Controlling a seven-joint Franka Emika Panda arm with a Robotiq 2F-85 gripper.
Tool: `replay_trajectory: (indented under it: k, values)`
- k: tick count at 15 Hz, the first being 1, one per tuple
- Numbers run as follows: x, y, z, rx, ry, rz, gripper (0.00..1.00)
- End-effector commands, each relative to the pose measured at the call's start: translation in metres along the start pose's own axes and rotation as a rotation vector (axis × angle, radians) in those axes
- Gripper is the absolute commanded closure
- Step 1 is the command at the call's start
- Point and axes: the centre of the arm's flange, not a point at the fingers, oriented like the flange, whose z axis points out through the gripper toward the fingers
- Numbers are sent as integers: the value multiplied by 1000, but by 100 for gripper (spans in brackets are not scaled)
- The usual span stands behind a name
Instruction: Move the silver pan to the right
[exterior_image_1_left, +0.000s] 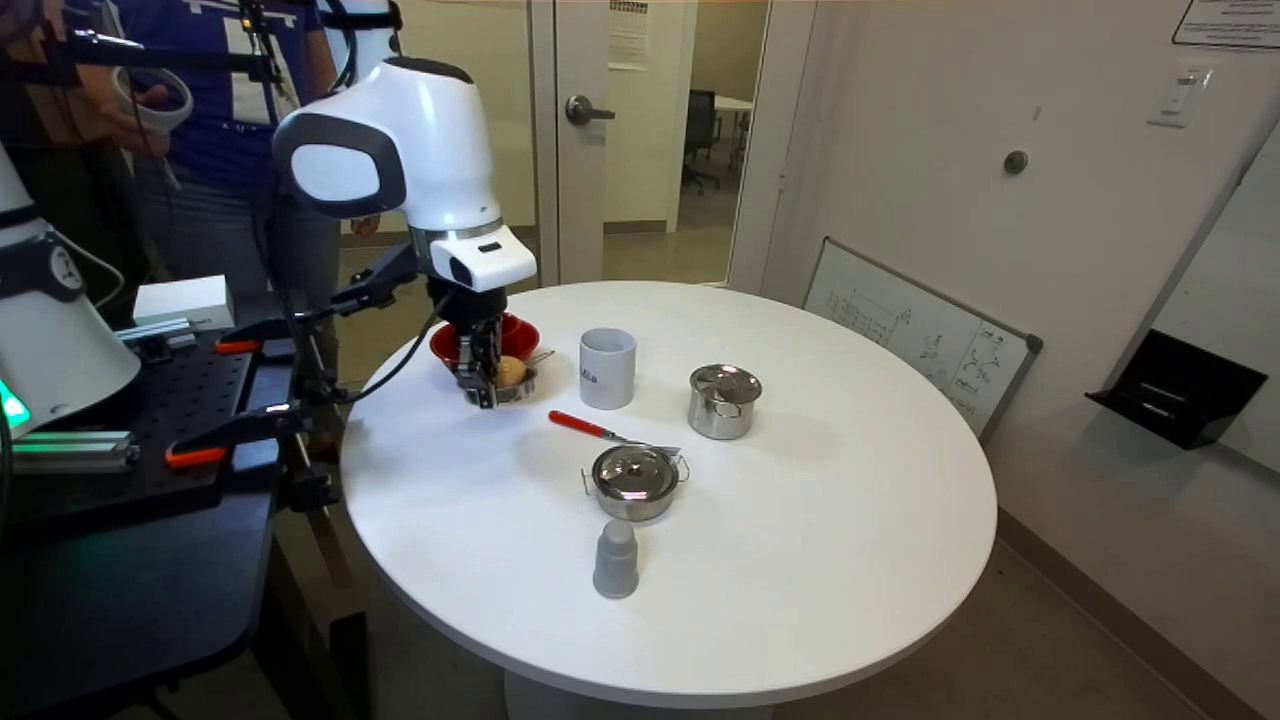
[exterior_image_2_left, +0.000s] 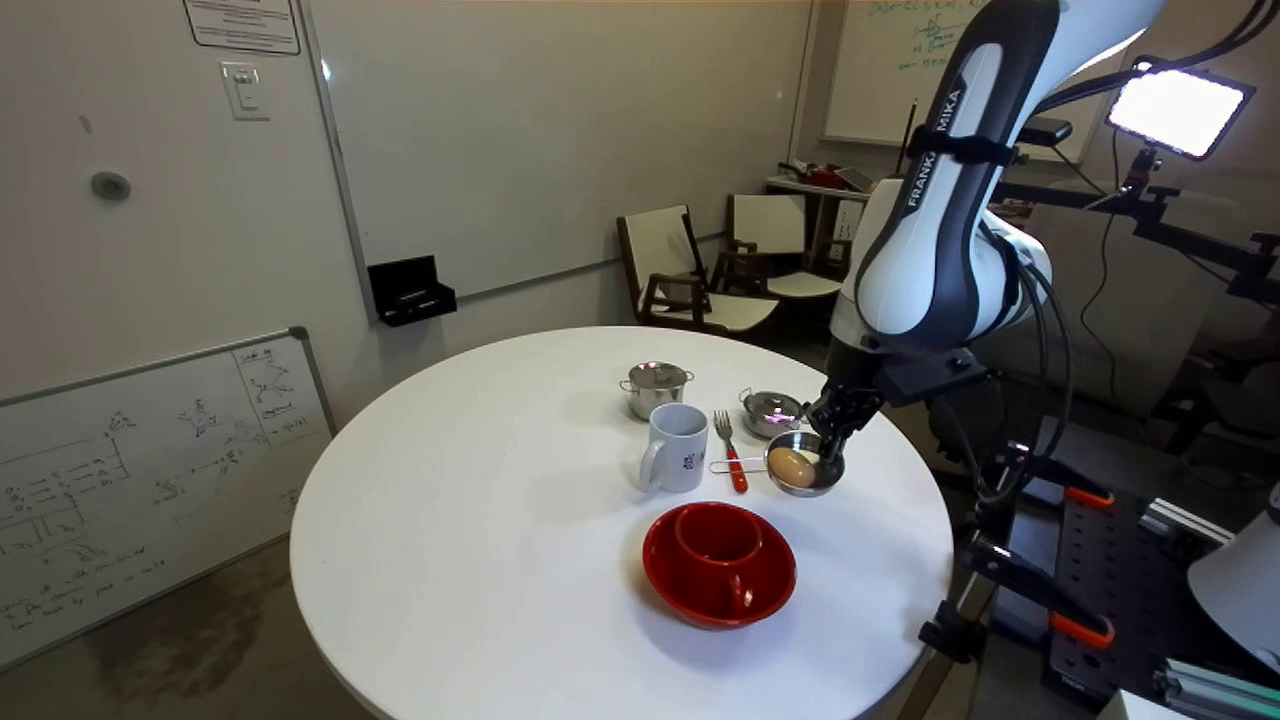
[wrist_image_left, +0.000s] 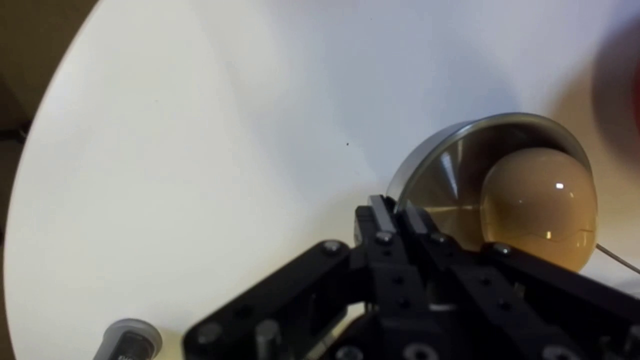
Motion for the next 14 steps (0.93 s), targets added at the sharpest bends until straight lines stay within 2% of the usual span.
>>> replay_trajectory:
  k: [1,8,9,14]
  values:
    - [13,-19,26,-1,-3,49,94]
    - [22,-36,46,-29,-31,183,94]
    - [16,-16,50,-31,-34,197,94]
    - [8,8,56,-55,-60,254,94]
